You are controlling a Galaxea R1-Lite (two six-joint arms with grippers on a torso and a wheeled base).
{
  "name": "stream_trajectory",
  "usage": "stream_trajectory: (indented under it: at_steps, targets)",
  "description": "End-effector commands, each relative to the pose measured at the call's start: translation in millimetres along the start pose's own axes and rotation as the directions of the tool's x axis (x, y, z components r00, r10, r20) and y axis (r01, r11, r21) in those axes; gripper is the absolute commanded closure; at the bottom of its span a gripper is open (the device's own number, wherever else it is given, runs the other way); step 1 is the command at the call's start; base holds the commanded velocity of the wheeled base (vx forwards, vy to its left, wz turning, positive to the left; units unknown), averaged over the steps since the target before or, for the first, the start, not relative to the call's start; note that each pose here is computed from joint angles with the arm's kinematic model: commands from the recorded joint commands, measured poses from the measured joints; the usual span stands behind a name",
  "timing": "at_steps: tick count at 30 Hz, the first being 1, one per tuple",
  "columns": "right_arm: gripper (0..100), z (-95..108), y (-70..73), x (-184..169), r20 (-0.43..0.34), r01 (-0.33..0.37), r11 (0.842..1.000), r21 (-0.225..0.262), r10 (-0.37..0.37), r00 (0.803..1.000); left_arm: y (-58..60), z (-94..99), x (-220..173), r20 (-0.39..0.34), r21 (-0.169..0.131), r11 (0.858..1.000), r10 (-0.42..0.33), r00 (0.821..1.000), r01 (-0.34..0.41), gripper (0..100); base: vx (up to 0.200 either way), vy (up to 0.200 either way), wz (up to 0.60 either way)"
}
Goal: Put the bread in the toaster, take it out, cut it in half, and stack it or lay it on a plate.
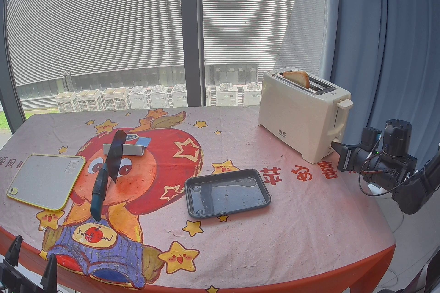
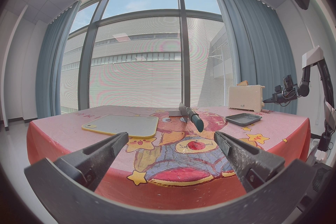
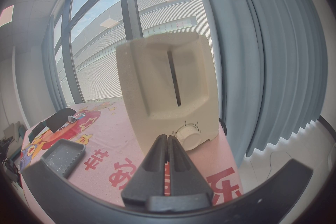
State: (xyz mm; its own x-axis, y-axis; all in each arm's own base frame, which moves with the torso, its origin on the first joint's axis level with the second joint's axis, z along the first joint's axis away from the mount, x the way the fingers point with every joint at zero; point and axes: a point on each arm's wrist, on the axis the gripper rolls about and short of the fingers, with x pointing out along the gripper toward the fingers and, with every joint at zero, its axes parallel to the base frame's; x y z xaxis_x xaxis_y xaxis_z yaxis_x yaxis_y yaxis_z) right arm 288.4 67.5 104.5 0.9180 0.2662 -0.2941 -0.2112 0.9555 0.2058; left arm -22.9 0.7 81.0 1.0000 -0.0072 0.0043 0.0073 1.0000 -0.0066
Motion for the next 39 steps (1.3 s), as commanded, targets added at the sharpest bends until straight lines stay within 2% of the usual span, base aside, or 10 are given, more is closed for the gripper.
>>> stream_trajectory:
  at_steps: [1,3,6,16,23,25,28,36,39]
  targets:
    - [100,16,4.0,-15,0.064,-0.012,1.000,-0.005,0.013,0.998,0.0,-5.2,0,-0.001,0.000,1.000,0.000,1.000,0.000,0,0.000,0.000,0.00]
    - [100,24,6.0,-22,0.081,-0.016,1.000,-0.006,0.016,0.997,0.0,-5.2,0,-0.001,0.000,1.000,0.000,1.000,0.000,0,0.000,0.000,0.00]
    - [100,29,6.0,-29,0.059,-0.007,1.000,-0.002,0.007,0.998,0.0,-5.2,0,-0.001,-0.001,1.000,0.000,1.000,0.000,0,0.000,0.000,0.00]
    - [100,32,5.4,-30,0.057,-0.002,1.000,0.008,0.002,0.998,0.0,-5.2,0,-0.001,-0.001,1.000,0.000,1.000,0.000,0,0.000,0.000,0.00]
    - [100,56,12.5,-52,0.166,-0.032,0.999,-0.006,0.032,0.986,0.0,-5.2,0,-0.001,-0.001,1.000,0.000,1.000,0.000,0,0.000,0.000,0.00]
    - [100,57,12.4,-53,0.172,-0.033,0.999,-0.006,0.034,0.985,0.1,-5.2,0,-0.001,0.000,1.000,0.001,1.000,-0.001,0,0.000,0.000,0.00]
    - [100,68,15.8,-64,0.225,-0.054,0.998,-0.016,0.056,0.973,0.1,-5.2,0,-0.001,0.000,1.000,0.001,1.000,-0.001,0,0.000,0.000,0.00]
    - [100,78,18.9,-72,0.269,-0.099,0.994,-0.036,0.105,0.957,0.0,-5.2,0,-0.001,0.000,1.000,0.000,1.000,0.000,0,0.000,0.000,0.00]
    - [100,80,19.2,-71,0.305,-0.111,0.993,-0.047,0.121,0.945,0.0,-5.2,0,-0.001,-0.001,1.000,0.000,1.000,0.000,0,0.000,0.000,0.00]
